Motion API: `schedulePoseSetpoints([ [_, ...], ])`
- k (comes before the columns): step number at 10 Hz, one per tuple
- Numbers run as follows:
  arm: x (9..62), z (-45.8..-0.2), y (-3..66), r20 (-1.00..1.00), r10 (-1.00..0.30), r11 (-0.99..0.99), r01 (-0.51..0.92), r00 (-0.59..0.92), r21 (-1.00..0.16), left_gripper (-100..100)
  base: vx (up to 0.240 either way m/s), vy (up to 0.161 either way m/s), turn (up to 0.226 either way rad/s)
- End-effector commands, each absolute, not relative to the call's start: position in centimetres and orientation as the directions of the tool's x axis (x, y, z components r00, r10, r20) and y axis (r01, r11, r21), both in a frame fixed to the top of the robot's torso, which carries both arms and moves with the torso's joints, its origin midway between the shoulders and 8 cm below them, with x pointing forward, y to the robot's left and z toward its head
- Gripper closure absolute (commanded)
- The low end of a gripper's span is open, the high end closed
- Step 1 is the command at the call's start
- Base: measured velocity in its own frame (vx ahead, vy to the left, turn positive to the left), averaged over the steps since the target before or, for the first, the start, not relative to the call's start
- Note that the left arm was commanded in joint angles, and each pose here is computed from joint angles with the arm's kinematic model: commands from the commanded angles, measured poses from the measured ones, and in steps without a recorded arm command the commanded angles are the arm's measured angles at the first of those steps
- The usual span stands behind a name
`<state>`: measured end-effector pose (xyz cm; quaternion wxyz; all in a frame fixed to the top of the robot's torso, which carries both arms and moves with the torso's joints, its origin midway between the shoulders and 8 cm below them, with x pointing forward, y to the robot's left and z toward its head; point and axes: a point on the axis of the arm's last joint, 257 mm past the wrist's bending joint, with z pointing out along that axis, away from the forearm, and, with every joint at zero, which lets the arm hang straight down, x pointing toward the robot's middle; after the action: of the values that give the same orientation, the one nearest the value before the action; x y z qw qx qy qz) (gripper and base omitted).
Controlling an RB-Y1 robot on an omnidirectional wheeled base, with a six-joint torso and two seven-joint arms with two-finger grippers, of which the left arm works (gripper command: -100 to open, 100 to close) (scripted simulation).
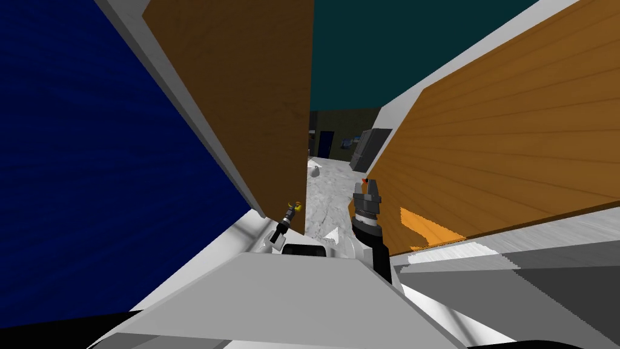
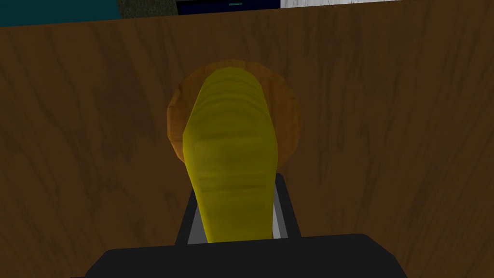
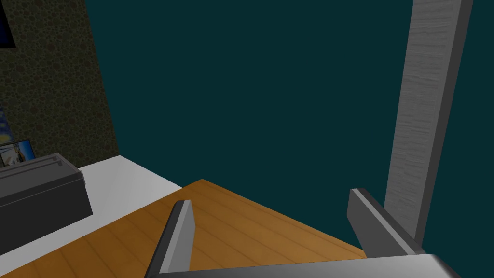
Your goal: Push the door open
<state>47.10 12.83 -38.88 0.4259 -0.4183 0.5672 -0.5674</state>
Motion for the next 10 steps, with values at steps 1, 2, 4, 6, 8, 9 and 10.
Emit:
schedulePoseSetpoints([
  [1, 46.9, -39.1, 12.9, -0.007, -0.958, 0.006, 0.005, -0.287, -1.000, 100, 0.000, 0.000, 0.000],
  [2, 46.9, -39.1, 12.9, -0.007, -0.958, 0.006, 0.005, -0.287, -1.000, 100, 0.000, 0.000, 0.000],
  [4, 47.2, -39.0, 13.6, -0.014, -0.961, 0.012, 0.008, -0.277, -1.000, 100, 0.139, -0.040, 0.047],
  [6, 47.3, -39.0, 14.3, -0.018, -0.963, 0.017, 0.008, -0.268, -1.000, 100, 0.132, -0.099, 0.070],
  [8, 47.5, -39.0, 15.3, -0.023, -0.967, 0.022, 0.007, -0.253, -1.000, 100, 0.179, -0.076, 0.064],
  [9, 47.5, -39.1, 15.6, -0.025, -0.968, 0.024, 0.007, -0.249, -1.000, 100, 0.167, -0.108, 0.070],
  [10, 47.6, -39.1, 16.2, -0.027, -0.971, 0.026, 0.007, -0.239, -1.000, 100, 0.146, -0.105, 0.106],
])
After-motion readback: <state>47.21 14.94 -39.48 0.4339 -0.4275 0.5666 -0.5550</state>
